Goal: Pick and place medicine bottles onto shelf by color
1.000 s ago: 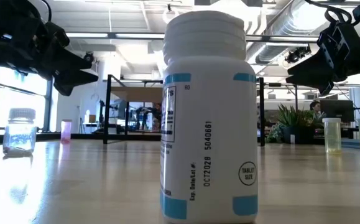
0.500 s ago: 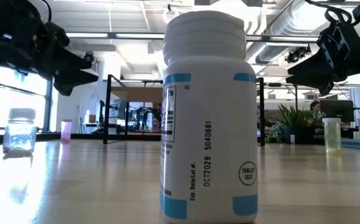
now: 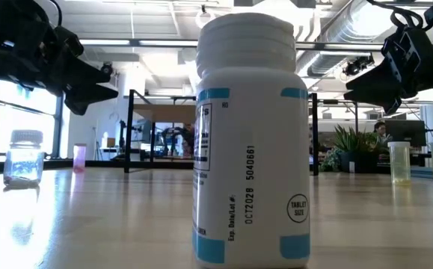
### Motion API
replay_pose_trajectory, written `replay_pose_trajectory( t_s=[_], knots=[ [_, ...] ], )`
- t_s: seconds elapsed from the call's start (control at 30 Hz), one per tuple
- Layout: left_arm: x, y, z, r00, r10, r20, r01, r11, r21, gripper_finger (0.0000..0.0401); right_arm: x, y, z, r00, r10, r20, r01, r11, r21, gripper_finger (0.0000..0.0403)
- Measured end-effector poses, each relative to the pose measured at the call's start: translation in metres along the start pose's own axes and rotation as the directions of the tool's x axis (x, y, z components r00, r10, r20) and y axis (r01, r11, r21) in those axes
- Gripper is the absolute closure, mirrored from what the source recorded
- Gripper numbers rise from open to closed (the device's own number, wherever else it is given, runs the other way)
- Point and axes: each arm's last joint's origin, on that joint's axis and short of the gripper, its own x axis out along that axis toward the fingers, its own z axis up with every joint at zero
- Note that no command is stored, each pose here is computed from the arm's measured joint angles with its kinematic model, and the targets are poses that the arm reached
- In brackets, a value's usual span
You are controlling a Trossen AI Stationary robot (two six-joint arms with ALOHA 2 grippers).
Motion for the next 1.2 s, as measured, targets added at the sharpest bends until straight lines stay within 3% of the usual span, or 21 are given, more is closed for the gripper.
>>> replay_pose_trajectory(
  t_s=[0.33,0.83,1.2],
  knots=[
    [0.0,0.0,0.0001,1.0,0.001,0.001,-0.001,1.0,-0.001,0.0176,0.0,0.0,0.0,1.0,0.0,0.0,0.0,1.0,0.0,0.0233],
    [-0.0001,0.0029,0.0008,0.995,0.099,0.025,-0.097,0.992,-0.086,0.0176,0.0,-0.0008,0.0004,1.0,-0.024,0.009,0.024,0.999,-0.021,0.0233],
    [-0.0002,0.003,0.0008,0.994,0.105,0.027,-0.104,0.994,-0.038,0.0176,0.0,-0.0007,0.0004,1.0,-0.021,0.009,0.02,0.987,0.157,0.0233]
  ],
)
